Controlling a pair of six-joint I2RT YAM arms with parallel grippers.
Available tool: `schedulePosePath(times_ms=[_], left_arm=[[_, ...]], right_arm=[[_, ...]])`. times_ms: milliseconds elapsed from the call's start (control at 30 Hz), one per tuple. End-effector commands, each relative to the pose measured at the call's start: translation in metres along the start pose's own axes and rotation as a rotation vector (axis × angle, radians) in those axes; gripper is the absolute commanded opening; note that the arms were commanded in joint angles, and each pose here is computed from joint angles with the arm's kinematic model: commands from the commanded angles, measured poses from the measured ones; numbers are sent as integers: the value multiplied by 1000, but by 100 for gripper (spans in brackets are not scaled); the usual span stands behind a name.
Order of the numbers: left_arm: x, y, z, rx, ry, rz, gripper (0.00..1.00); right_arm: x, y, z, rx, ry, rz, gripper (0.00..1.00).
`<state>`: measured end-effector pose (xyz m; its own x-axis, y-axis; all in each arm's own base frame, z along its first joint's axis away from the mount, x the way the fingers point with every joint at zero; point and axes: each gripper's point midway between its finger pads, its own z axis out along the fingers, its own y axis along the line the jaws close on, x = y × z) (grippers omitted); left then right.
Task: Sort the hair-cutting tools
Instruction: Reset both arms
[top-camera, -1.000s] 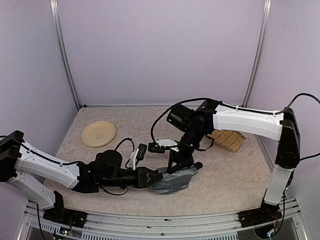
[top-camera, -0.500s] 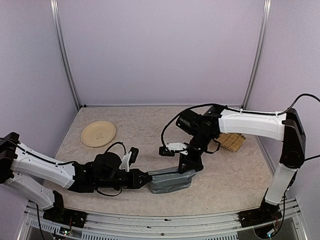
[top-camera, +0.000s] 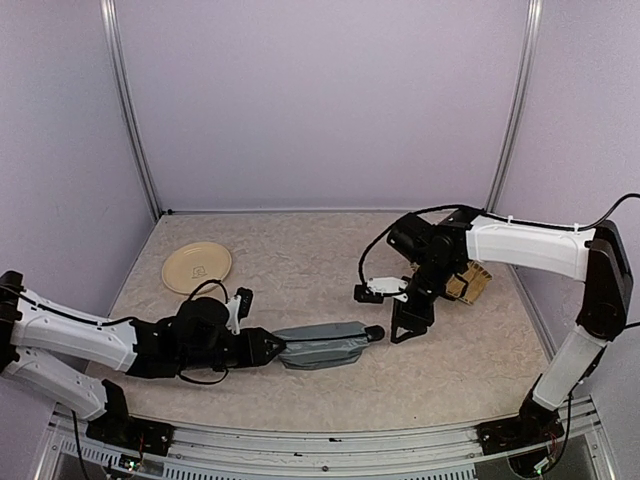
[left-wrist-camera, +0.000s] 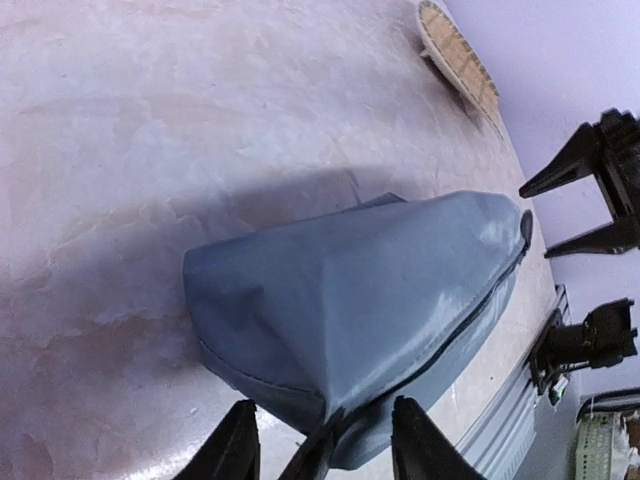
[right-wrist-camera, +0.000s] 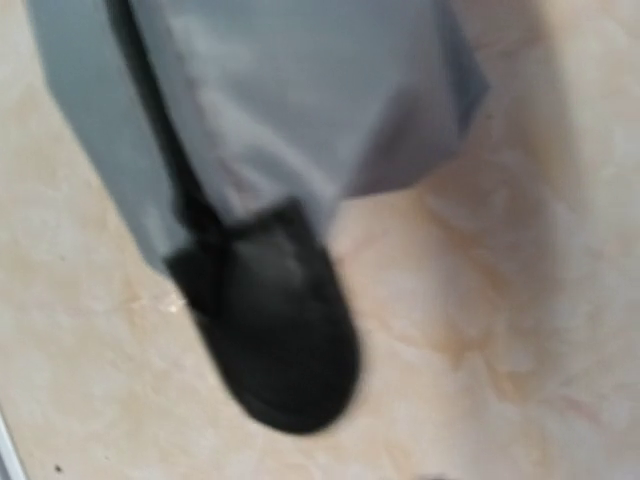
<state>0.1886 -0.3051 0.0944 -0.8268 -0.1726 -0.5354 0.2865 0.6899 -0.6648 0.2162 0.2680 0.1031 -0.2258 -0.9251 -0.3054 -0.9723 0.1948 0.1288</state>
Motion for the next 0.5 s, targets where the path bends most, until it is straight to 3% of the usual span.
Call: schedulePosePath(times_ms=[0, 67, 167, 200, 267, 467], left_arm=[[-30, -12, -4, -119, -56, 110, 45], [-52, -12, -15, -204, -105, 149, 63], [-83, -18, -37, -279, -182, 208, 80], [-92, -18, -45, -301, -206, 222, 95], [-112, -19, -59, -347, -248, 270, 99], [-168, -16, -111, -502, -390, 366, 99]], right_arm=[[-27, -11, -49, 71, -146, -10, 61], [-31, -25, -67, 112, -205, 14, 68], [-25, -58, -95, 209, -308, 79, 75], [-22, -70, -106, 254, -353, 101, 78], [-8, -102, -131, 382, -446, 182, 99], [43, -152, -191, 630, -703, 414, 100]])
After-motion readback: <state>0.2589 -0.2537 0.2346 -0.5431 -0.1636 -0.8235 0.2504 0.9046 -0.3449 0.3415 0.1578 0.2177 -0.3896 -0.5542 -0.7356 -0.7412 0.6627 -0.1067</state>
